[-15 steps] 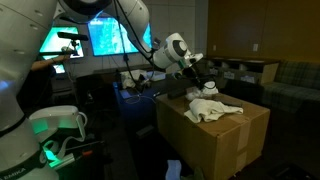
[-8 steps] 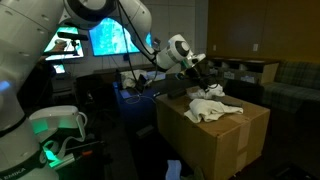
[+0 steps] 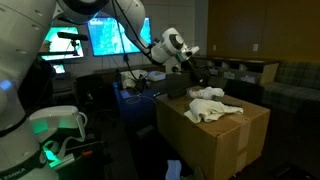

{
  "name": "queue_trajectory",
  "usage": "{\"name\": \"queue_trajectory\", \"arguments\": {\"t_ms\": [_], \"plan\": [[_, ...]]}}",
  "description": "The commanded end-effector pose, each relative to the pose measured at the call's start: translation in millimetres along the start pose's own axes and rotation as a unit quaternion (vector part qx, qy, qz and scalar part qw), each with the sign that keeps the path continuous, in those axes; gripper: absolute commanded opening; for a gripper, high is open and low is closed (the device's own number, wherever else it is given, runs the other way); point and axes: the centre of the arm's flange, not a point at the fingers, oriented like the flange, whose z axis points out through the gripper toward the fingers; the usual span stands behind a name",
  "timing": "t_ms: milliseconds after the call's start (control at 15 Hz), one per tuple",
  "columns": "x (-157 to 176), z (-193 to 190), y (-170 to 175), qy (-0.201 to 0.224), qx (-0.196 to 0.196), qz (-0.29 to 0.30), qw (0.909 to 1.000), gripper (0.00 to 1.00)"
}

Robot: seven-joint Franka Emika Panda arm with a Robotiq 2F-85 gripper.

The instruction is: Replace the objects on the box with the objects on the table one after the other

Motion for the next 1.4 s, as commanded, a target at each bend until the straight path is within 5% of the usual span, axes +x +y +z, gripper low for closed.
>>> {"name": "queue_trajectory", "arguments": {"t_ms": [0, 333, 600, 1333], "plan": [[-42.0, -29.7, 22.0, -0.010, 0.058, -0.027, 0.9979, 1.00], [-92.9, -48.8, 56.9, -0.029, 0.172, -0.081, 0.9813, 1.00], [-124.2, -53.2, 76.5, -0.008, 0.216, -0.125, 0.9684, 1.00], [-162.3, -29.8, 62.1, 0.000, 0.229, -0.203, 0.9519, 1.00]]}}
